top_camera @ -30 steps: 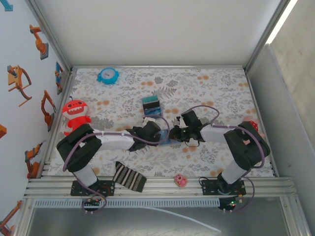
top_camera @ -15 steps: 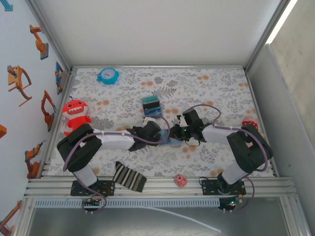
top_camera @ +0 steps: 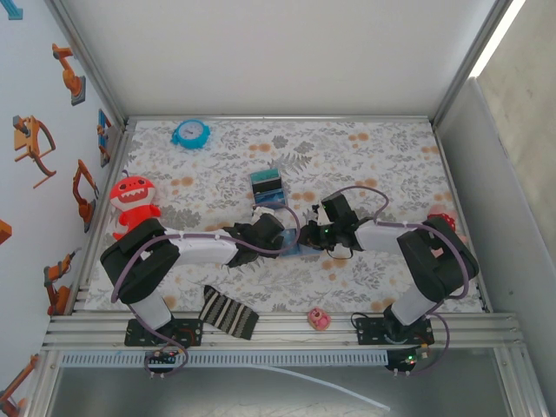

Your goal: Take the credit cards out of the card holder

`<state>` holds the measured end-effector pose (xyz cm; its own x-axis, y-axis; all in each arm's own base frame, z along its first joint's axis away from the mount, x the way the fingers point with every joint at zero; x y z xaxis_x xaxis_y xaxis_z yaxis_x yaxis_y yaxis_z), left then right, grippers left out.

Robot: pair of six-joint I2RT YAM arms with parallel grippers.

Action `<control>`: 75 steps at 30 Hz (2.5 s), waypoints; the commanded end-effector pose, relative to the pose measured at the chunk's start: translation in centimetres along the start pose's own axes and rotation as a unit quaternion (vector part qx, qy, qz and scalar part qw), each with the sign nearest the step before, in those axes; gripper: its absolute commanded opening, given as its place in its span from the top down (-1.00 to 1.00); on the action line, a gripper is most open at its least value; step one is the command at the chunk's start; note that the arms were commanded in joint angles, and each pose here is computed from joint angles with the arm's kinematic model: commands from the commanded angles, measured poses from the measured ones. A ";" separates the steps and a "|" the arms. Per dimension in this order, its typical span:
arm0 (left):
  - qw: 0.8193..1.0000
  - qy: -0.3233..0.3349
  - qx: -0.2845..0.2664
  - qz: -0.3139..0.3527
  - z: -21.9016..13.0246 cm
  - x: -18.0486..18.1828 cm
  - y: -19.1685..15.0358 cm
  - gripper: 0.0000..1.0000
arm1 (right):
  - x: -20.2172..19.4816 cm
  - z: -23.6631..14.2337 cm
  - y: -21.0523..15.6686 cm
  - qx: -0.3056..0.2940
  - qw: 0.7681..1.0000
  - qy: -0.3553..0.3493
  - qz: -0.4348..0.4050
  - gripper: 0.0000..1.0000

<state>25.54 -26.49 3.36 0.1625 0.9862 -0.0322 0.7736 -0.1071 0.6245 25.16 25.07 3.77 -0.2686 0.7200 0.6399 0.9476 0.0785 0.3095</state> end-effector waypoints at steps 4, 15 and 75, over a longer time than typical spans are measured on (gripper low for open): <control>0.999 0.021 0.009 0.024 0.1 0.5 -0.5 -0.94 | -0.3 0.4 -0.2 0.003 1.000 0.009 0.009 0.63; 0.999 0.020 0.010 0.024 0.1 0.3 -0.5 -0.94 | -1.1 0.7 -0.7 0.010 1.000 -0.004 0.018 0.63; 0.998 0.007 -0.026 0.056 -1.8 -0.5 2.3 -0.94 | -2.2 -2.3 0.3 -0.030 0.999 -0.006 0.015 1.00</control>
<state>25.86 -26.48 4.16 0.2011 0.9789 0.0357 0.7486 -0.1771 0.6389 25.48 22.40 3.83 -0.2370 0.7098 0.6633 0.9450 0.0099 0.3270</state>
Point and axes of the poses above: each hand's point on the last joint's axis, 136 mm out from that joint toward the fingers, its own z axis out along the fingers, its own x axis along the line the jaws close on, y = z × x, the point moved 1 cm from there along -z, back along the fingers, and after that the axes turned 13 degrees about -z, right-handed, at the moved point
